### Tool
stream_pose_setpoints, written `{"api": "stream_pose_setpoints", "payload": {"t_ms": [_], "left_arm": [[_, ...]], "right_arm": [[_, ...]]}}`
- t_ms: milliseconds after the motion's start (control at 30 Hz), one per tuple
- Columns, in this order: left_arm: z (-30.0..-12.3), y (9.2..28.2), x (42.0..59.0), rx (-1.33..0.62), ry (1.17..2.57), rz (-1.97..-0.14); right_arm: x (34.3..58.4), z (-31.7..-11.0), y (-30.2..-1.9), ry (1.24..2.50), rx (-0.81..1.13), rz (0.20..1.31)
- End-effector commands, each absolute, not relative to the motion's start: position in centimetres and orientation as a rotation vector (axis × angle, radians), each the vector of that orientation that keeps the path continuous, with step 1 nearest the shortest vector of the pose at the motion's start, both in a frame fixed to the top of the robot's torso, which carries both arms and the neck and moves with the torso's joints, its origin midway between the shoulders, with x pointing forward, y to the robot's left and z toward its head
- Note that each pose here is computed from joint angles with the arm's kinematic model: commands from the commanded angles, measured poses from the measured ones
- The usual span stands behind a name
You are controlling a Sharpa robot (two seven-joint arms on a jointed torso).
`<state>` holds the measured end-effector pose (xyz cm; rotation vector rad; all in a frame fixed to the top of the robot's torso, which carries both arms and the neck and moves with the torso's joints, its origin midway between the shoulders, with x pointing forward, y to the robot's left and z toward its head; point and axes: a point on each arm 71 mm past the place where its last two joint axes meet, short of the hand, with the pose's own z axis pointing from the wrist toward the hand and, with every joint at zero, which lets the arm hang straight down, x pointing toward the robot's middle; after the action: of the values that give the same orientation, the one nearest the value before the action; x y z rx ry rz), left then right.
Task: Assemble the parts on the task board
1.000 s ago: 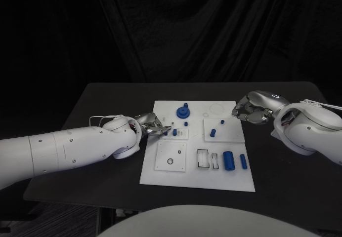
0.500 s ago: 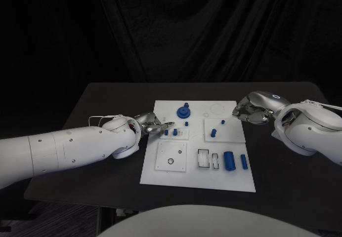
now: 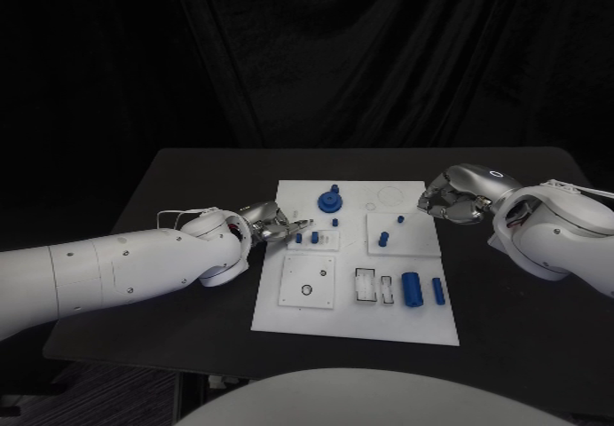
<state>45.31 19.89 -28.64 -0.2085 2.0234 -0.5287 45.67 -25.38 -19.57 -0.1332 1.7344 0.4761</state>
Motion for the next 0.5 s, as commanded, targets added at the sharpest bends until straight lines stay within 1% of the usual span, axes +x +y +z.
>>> {"api": "stream_pose_setpoints", "payload": {"t_ms": [33,167,267,367,500], "left_arm": [[-27.8,20.0,45.3,-0.209,1.864,-0.636],[-26.0,20.6,45.3,-0.160,1.642,-0.755],[-24.7,21.0,45.3,-0.094,1.527,-0.821],[-23.3,21.0,45.8,-0.006,1.460,-0.884],[-22.3,20.5,46.6,0.116,1.467,-0.969]], "right_arm": [[45.6,-19.6,-25.6,1.731,-0.124,0.468],[45.6,-19.5,-25.8,1.717,-0.120,0.472],[45.6,-19.5,-25.8,1.715,-0.120,0.471],[45.6,-19.5,-25.8,1.714,-0.120,0.472],[45.6,-19.5,-25.8,1.707,-0.121,0.476]]}}
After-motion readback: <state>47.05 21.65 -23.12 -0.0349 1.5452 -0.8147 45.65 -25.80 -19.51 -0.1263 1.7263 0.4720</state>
